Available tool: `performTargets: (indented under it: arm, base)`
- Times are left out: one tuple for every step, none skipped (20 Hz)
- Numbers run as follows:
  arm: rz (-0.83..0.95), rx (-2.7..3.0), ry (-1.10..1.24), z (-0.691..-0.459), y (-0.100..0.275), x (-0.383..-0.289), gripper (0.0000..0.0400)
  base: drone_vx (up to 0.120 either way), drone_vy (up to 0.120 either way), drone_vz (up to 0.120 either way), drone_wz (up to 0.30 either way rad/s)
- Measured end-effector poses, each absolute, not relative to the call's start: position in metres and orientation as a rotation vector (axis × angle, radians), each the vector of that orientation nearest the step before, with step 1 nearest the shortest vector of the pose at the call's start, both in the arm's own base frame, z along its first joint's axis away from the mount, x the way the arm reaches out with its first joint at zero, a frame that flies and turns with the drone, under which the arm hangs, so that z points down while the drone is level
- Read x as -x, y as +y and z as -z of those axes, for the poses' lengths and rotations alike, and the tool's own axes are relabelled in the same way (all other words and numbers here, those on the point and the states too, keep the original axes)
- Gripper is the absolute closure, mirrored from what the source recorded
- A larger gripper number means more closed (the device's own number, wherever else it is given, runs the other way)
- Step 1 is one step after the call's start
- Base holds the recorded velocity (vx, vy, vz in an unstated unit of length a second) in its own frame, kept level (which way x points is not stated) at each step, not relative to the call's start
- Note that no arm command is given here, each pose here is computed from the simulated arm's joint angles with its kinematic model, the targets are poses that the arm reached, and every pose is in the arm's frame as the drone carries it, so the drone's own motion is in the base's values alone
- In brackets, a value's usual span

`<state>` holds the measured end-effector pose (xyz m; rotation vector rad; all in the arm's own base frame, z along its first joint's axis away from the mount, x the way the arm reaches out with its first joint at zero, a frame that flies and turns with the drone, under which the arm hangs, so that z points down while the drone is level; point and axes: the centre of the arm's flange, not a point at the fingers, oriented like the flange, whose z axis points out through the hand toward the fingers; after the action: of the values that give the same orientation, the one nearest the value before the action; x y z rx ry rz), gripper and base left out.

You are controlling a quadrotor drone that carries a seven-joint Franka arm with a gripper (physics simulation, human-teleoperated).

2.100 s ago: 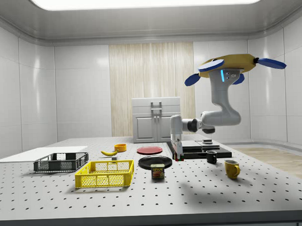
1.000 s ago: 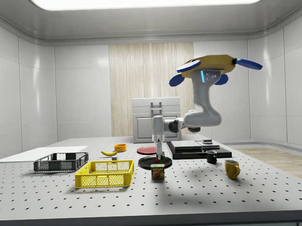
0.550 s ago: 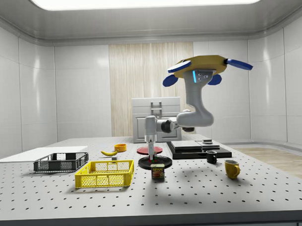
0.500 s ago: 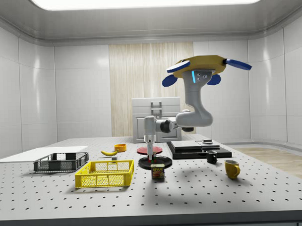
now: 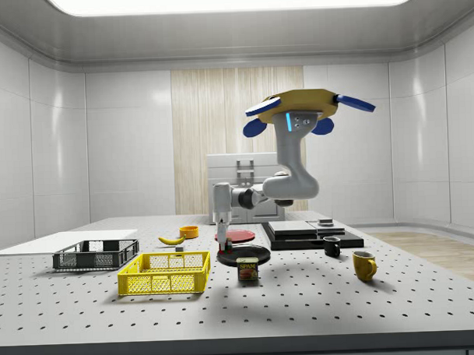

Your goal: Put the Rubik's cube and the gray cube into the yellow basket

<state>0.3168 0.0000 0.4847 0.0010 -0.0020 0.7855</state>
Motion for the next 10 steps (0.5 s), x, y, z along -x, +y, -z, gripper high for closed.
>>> performTargets:
  arm:
    - [-0.785,-0.001,-0.002,-0.4847,0.0,-0.3168,0.0075]
    - [-0.785,-0.001,-0.002,-0.4847,0.0,-0.3168,0.0075]
    - [-0.785,-0.001,-0.002,-0.4847,0.0,-0.3168,0.0075]
    - [-0.785,-0.001,-0.002,-0.4847,0.0,-0.3168,0.0075]
    - [-0.785,-0.001,-0.002,-0.4847,0.0,-0.3168,0.0075]
    - [-0.785,-0.001,-0.002,-0.4847,0.0,-0.3168,0.0075]
    - [-0.785,-0.001,-0.002,-0.4847,0.0,-0.3168,0.0075]
    - [-0.785,-0.001,-0.002,-0.4847,0.0,-0.3167,0.0075]
    - [-0.785,-0.001,-0.002,-0.4847,0.0,-0.3167,0.0075]
    - [-0.785,-0.001,-0.002,-0.4847,0.0,-0.3167,0.0075]
  base:
    - [0.12,0.0,0.0,0.0]
    - [0.12,0.0,0.0,0.0]
    - [0.12,0.0,0.0,0.0]
    - [0.12,0.0,0.0,0.0]
    - [0.12,0.0,0.0,0.0]
    - [0.12,0.0,0.0,0.0]
    - [0.12,0.0,0.0,0.0]
    - [0.12,0.0,0.0,0.0]
    - [0.12,0.0,0.0,0.0]
    - [0.12,0.0,0.0,0.0]
